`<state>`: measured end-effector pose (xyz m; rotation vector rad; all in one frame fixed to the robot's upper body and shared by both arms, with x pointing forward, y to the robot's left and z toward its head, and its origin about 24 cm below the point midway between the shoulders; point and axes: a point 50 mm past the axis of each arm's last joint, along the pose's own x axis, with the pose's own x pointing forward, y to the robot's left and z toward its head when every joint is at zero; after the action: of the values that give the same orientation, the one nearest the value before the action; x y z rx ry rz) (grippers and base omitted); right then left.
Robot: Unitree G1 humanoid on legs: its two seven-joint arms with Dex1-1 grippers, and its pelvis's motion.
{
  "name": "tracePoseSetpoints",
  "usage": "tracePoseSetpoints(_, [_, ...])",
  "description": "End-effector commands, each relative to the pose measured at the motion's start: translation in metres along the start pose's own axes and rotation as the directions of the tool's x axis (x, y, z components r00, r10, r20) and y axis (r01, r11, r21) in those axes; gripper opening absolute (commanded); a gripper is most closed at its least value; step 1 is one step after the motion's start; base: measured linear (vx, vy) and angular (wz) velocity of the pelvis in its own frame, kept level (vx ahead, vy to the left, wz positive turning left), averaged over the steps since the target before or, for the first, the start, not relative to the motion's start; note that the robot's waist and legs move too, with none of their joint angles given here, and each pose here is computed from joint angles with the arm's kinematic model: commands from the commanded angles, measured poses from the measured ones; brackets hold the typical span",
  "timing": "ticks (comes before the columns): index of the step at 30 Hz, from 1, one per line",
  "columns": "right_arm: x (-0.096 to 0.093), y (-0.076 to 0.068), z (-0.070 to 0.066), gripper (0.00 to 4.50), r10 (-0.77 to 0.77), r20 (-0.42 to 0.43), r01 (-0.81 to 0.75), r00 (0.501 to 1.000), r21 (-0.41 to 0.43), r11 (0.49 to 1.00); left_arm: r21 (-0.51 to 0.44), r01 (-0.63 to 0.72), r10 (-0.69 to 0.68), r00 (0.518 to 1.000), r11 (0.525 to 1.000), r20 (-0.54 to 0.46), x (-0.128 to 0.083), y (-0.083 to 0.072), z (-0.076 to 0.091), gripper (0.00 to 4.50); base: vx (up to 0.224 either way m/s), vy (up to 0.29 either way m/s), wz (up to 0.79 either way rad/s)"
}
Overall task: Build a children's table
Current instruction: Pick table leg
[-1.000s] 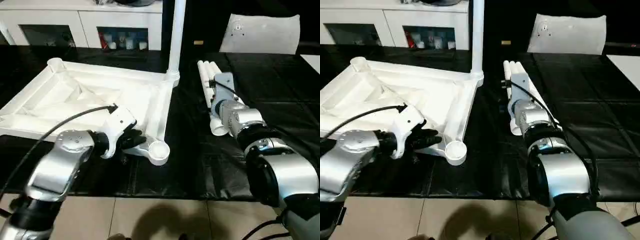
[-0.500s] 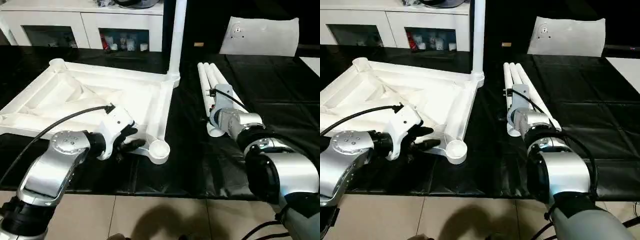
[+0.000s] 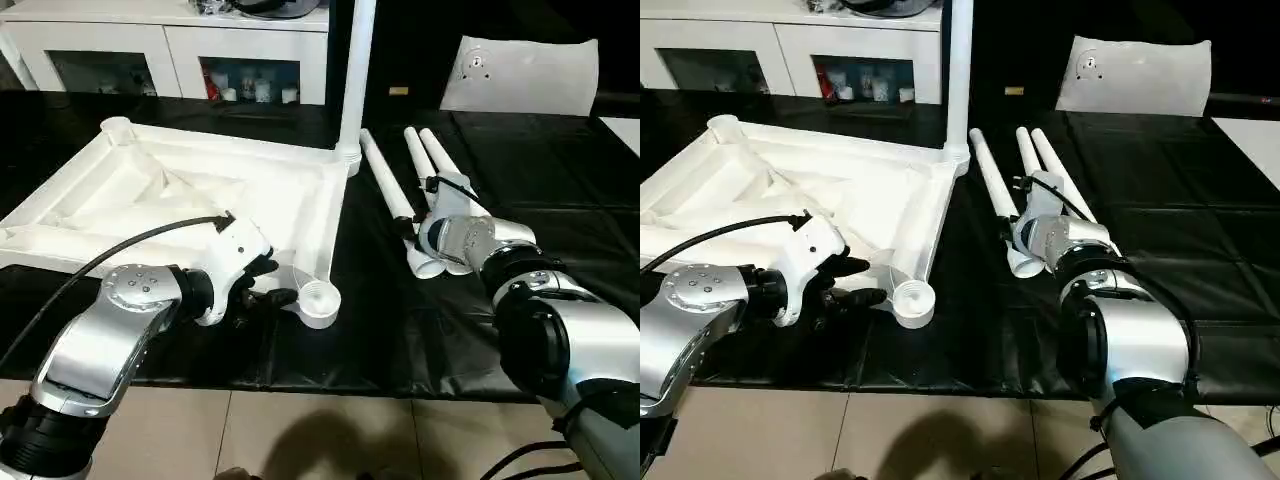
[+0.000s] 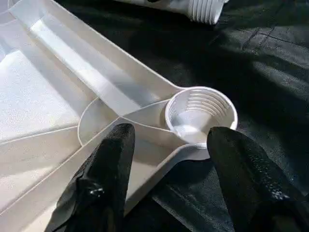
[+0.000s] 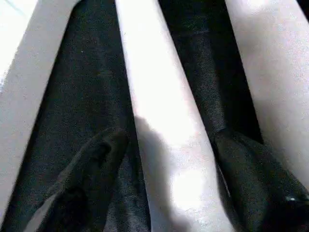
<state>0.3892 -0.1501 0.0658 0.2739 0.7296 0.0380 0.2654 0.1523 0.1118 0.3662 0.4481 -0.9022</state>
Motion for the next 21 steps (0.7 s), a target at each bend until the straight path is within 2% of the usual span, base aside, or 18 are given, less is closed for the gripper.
tracePoseSetpoints(1, [0.004, -0.006, -0.02, 2.82, -0.007, -0.084, 0.01, 0.996, 0.032, 0.999, 0.026, 0.011, -0.011, 1.0, 1.0, 0.001, 0.0, -0.003, 0.003, 2.73, 0.0, 0.0, 0.0])
tracePoseSetpoints(9, [0.004, -0.006, -0.017, 2.14, 0.01, -0.061, -0.006, 0.998, 0.065, 0.998, 0.029, 0.012, -0.012, 1.0, 1.0, 0.0, 0.001, -0.003, 0.003, 2.73, 0.0, 0.0, 0.0])
tracePoseSetpoints(11, [0.004, -0.005, -0.013, 1.97, 0.023, -0.004, -0.023, 1.0, 0.107, 0.994, 0.028, 0.011, -0.011, 1.0, 1.0, 0.002, 0.001, -0.004, 0.002, 2.73, 0.0, 0.0, 0.0])
tracePoseSetpoints(14, [0.004, -0.007, -0.012, 1.88, 0.022, 0.011, -0.023, 1.0, 0.102, 0.995, 0.022, 0.002, -0.002, 1.0, 1.0, 0.01, 0.002, -0.003, 0.001, 2.73, 0.0, 0.0, 0.0])
tracePoseSetpoints(16, [0.004, -0.003, -0.009, 1.86, 0.07, 0.046, -0.076, 0.997, 0.148, 0.986, 0.018, -0.006, 0.006, 1.0, 1.0, 0.015, 0.003, -0.002, 0.001, 2.73, 0.0, 0.0, 0.0])
tracePoseSetpoints(20, [0.004, 0.002, -0.004, 1.81, 0.112, 0.101, -0.128, 0.989, 0.16, 0.979, 0.015, -0.022, 0.022, 0.999, 1.0, 0.026, 0.004, 0.001, 0.001, 2.73, 0.0, 0.0, 0.0])
tracePoseSetpoints(21, [0.004, 0.002, -0.004, 1.69, 0.112, 0.101, -0.128, 0.989, 0.16, 0.979, 0.015, -0.022, 0.022, 0.999, 1.0, 0.026, 0.004, 0.001, 0.001, 2.73, 0.0, 0.0, 0.0])
